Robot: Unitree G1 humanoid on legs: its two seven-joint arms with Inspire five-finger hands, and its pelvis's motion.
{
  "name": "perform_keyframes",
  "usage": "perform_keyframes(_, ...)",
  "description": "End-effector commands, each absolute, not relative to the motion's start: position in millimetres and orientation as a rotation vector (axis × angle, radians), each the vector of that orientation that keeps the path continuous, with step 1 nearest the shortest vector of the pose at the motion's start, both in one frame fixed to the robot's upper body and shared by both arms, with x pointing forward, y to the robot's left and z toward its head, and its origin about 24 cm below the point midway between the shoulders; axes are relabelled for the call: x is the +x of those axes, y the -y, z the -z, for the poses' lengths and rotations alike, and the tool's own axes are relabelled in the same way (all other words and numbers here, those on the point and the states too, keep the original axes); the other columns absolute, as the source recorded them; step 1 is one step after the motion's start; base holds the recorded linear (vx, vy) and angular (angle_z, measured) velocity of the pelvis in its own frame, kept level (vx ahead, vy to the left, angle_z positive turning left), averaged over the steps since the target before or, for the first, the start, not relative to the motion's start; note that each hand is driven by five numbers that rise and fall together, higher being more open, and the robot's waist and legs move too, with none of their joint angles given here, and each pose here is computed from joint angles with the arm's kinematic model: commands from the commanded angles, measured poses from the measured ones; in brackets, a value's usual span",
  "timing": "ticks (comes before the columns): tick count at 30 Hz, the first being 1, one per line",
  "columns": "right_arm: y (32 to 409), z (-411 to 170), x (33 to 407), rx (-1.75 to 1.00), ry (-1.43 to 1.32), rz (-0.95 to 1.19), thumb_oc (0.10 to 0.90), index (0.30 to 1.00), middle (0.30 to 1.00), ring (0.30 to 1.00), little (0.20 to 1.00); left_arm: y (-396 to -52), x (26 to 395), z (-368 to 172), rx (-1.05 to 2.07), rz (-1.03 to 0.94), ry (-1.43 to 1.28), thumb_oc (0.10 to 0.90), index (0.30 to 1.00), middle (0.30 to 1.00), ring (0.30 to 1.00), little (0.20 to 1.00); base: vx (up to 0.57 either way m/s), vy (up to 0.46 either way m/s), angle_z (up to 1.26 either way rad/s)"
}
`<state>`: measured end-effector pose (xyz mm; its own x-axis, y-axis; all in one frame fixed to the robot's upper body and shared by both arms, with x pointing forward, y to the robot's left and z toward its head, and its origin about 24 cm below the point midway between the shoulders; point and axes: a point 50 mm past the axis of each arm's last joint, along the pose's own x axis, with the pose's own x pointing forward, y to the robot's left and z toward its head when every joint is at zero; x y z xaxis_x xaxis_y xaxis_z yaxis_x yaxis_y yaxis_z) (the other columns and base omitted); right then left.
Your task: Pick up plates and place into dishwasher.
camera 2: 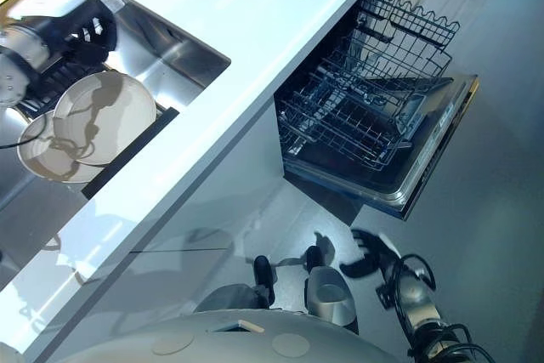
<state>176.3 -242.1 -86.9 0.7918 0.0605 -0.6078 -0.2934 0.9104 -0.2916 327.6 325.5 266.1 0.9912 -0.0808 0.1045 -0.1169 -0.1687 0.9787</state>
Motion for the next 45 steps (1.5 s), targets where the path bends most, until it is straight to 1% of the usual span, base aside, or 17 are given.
perform_keyframes(1,229.8,19.4,230.4,-0.406,-0.224,-0.222,0.8,0.9,0.9,0.9,0.9,-325.6,305.9,-346.4,1.832,-0.328,0.454,0.1,0.3,0.3,0.3,0.2,-0.06,-0.083,0.08)
perform_keyframes(5,218.6,-32.9,248.5,-0.367,0.017,-0.251,0.8,0.9,0.9,0.9,0.9,-334.6,296.2,-346.9,1.889,-0.413,0.503,0.1,0.3,0.3,0.3,0.2,-0.06,-0.079,0.02)
perform_keyframes(9,208.6,-71.2,256.5,-0.32,0.185,-0.278,0.8,0.9,0.9,0.9,0.9,-343.3,291.5,-335.9,1.875,-0.449,0.519,0.1,0.3,0.3,0.3,0.2,-0.05,-0.063,0.0)
perform_keyframes(10,206.0,-80.6,258.1,-0.325,0.229,-0.28,0.8,0.9,0.9,0.9,0.9,-347.1,291.4,-328.8,1.842,-0.445,0.498,0.171,0.361,0.361,0.361,0.271,-0.06,-0.067,-0.01)
perform_keyframes(12,203.7,-91.5,260.0,-0.326,0.271,-0.287,0.8,0.9,0.9,0.9,0.9,-353.6,291.6,-312.2,1.758,-0.414,0.442,0.602,0.731,0.731,0.731,0.702,-0.04,-0.05,-0.05)
perform_keyframes(13,203.4,-93.8,260.8,-0.333,0.279,-0.29,0.8,0.9,0.9,0.9,0.9,-356.5,291.9,-305.1,1.704,-0.397,0.403,0.8,0.9,0.9,0.9,0.9,-0.03,-0.041,-0.05)
perform_keyframes(14,202.6,-95.2,261.5,-0.339,0.283,-0.292,0.8,0.9,0.9,0.9,0.9,-358.8,294.4,-289.6,1.599,-0.35,0.339,0.8,0.9,0.9,0.9,0.9,-0.03,-0.04,-0.03)
perform_keyframes(17,201.8,-86.0,261.3,-0.332,0.243,-0.295,0.8,0.9,0.9,0.9,0.9,-363.5,297.2,-257.1,1.409,-0.271,0.203,0.8,0.9,0.9,0.9,0.9,-0.02,-0.042,0.01)
perform_keyframes(19,200.8,-68.2,258.2,-0.311,0.173,-0.307,0.8,0.9,0.9,0.9,0.9,-365.5,299.8,-227.7,1.24,-0.202,0.072,0.8,0.9,0.9,0.9,0.9,-0.01,-0.018,0.01)
perform_keyframes(20,200.7,-67.6,258.1,-0.311,0.17,-0.308,0.8,0.9,0.9,0.9,0.9,-365.8,299.6,-226.6,1.235,-0.2,0.066,0.8,0.9,0.9,0.9,0.9,0.0,0.0,0.0)
perform_keyframes(27,197.9,-32.6,243.4,-0.302,0.024,-0.36,0.8,0.9,0.9,0.9,0.9,-373.7,301.8,-174.0,1.002,-0.128,-0.156,0.8,0.9,0.9,0.9,0.9,-0.01,0.027,0.01)
perform_keyframes(34,201.4,-7.5,229.4,-0.34,-0.088,-0.375,0.8,0.9,0.9,0.9,0.9,-387.2,296.8,-164.8,0.975,-0.201,-0.2,0.8,0.9,0.9,0.9,0.9,0.02,0.063,-0.02)
perform_keyframes(42,207.3,23.3,209.2,-0.394,-0.238,-0.38,0.8,0.9,0.9,0.9,0.9,-394.5,295.4,-190.2,0.962,-0.34,-0.081,0.8,0.9,0.9,0.9,0.9,0.03,0.046,-0.02)
perform_keyframes(44,207.7,28.1,207.2,-0.398,-0.26,-0.373,0.8,0.9,0.9,0.9,0.9,-392.7,297.5,-193.6,0.893,-0.353,-0.052,0.8,0.9,0.9,0.9,0.9,0.0,0.017,0.0)
perform_keyframes(45,206.8,32.4,205.1,-0.407,-0.275,-0.374,0.8,0.9,0.9,0.9,0.9,-390.3,299.2,-193.6,0.799,-0.341,-0.033,0.8,0.9,0.9,0.9,0.9,0.0,0.0,0.0)
